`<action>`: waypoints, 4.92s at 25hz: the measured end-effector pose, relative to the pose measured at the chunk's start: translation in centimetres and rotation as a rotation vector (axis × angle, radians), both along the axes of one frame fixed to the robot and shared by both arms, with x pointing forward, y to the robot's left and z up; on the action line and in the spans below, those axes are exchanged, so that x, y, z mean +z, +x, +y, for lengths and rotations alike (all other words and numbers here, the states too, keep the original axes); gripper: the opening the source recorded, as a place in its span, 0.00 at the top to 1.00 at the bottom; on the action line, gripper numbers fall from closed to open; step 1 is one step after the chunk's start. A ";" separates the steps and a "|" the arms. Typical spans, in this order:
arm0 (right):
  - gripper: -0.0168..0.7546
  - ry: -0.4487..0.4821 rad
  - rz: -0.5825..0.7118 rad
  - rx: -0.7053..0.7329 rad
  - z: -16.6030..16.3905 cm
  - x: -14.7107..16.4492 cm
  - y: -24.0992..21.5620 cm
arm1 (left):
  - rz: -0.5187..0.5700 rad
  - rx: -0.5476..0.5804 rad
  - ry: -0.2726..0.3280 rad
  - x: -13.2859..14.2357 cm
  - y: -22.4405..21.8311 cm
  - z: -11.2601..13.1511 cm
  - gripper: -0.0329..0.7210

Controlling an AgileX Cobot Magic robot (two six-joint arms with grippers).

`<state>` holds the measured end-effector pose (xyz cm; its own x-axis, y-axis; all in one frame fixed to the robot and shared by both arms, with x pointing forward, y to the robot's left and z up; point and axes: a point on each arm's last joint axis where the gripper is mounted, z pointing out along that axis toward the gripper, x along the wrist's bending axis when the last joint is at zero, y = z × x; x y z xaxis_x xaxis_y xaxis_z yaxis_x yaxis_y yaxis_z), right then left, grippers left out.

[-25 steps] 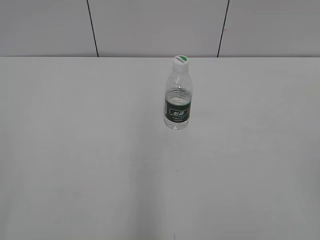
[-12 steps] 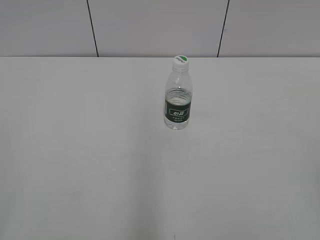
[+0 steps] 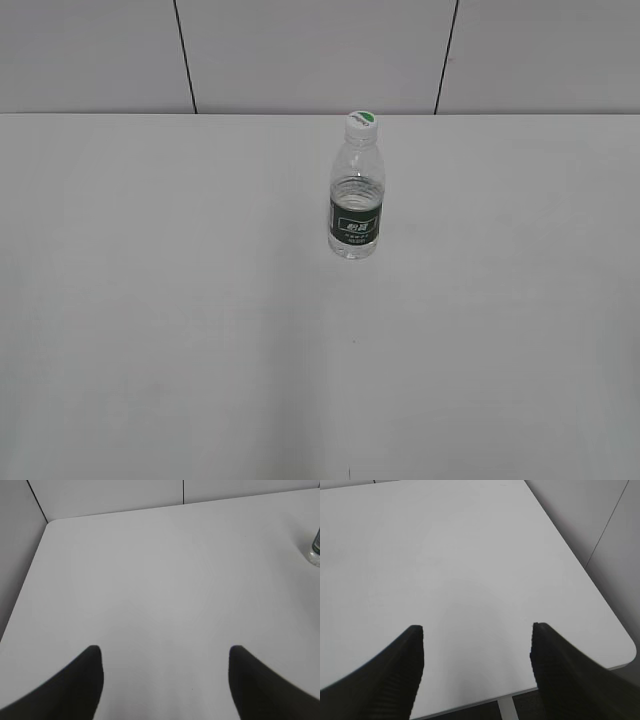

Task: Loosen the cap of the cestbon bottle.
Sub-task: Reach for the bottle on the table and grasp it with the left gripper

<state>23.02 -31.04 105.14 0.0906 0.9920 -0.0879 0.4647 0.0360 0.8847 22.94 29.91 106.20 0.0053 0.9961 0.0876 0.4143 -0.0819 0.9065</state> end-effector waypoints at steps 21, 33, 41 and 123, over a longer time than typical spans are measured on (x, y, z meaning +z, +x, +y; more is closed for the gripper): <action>0.31 -0.024 -0.285 0.042 0.3 1.4 1.7 | -0.385 -0.014 -0.048 2.8 2.4 -0.1 0.28; 0.31 -0.032 -0.247 0.067 0.5 0.3 5.1 | -0.289 0.005 -0.139 0.3 7.7 0.1 0.28; 0.31 -0.030 -0.179 0.069 0.5 -0.1 6.3 | -0.277 0.042 -0.143 0.3 11.5 0.6 0.28; 0.31 -0.029 -0.172 0.075 0.6 -0.7 6.8 | -0.196 -1.024 -0.306 -20.2 37.2 -13.9 0.17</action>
<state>29.81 -30.46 104.42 0.0328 0.9938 -0.1064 0.3016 0.0917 0.9490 60.10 15.98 85.97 0.8590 0.5066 -0.0739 0.1237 -0.0655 0.9902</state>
